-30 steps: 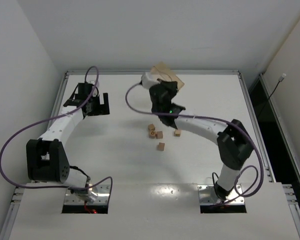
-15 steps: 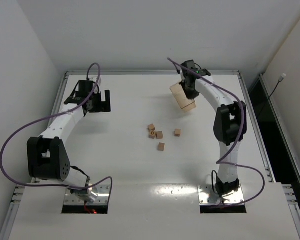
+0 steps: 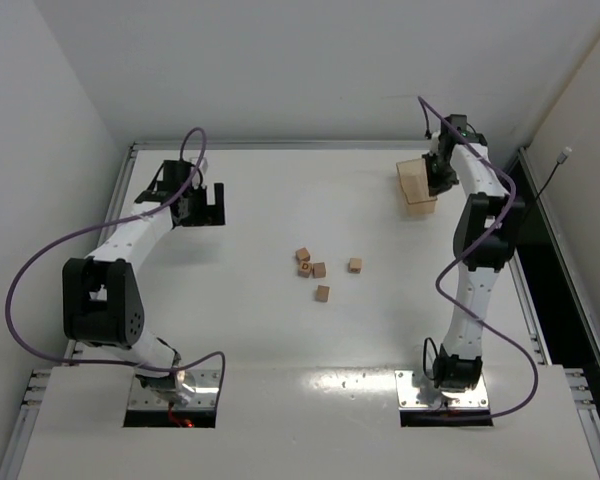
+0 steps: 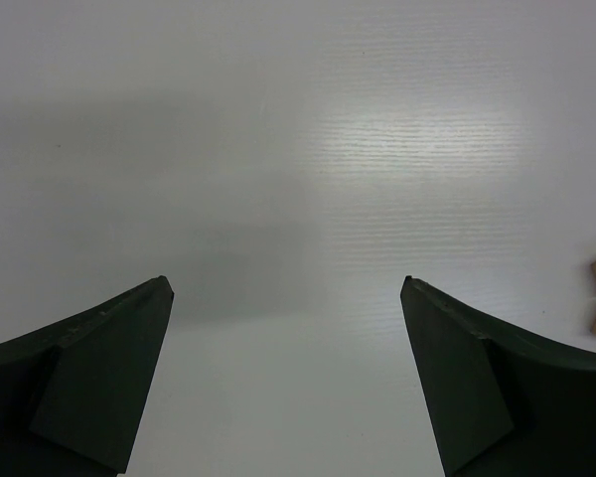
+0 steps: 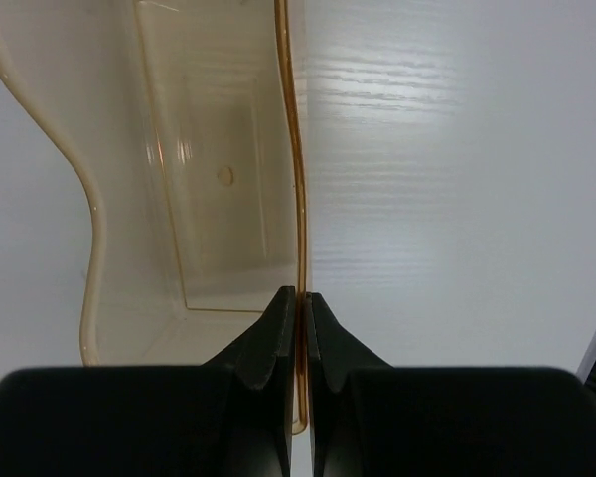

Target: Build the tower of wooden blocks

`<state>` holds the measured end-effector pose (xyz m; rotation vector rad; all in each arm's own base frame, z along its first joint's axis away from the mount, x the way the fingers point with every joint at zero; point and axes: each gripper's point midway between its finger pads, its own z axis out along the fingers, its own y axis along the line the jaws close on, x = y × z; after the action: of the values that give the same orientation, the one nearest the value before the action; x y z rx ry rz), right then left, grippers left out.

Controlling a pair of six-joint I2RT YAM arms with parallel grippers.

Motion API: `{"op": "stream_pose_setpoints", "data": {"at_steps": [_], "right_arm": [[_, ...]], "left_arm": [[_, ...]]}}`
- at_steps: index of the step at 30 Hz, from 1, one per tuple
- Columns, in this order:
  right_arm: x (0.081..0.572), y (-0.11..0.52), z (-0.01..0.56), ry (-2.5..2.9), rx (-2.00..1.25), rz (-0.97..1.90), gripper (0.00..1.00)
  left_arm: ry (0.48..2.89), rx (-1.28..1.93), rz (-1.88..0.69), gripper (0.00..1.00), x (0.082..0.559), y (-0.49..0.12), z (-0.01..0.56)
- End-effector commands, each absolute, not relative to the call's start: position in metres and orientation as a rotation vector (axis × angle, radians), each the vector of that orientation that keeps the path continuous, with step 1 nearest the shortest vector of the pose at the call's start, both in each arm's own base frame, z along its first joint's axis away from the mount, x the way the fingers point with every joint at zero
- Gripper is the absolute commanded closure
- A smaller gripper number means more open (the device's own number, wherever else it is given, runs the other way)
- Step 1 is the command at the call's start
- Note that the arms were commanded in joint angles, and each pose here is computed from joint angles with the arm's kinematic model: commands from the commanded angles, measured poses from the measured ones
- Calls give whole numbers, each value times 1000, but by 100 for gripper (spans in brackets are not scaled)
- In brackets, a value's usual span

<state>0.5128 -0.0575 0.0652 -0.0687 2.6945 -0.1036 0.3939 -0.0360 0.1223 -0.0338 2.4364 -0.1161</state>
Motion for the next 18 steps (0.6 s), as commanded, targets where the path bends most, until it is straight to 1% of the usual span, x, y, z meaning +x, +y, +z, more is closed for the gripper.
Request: {"op": "stream_pose_setpoints", "data": {"at_steps": [1, 8, 12, 17, 18], "right_arm": [[525, -51, 58, 2673, -125, -32, 100], [527, -83, 43, 2667, -92, -21, 100], [525, -103, 33, 2677, -22, -27, 100], [524, -127, 37, 2664, 31, -72, 100], [524, -134, 33, 2662, 49, -77, 98]], "left_arm": [[2387, -29, -134, 1, 410, -38, 134], [2405, -24, -146, 1, 407, -40, 127], [2405, -24, -146, 1, 410, -40, 127], [2415, -21, -157, 1, 410, -42, 124], [2415, -21, -157, 1, 410, -42, 124]]}}
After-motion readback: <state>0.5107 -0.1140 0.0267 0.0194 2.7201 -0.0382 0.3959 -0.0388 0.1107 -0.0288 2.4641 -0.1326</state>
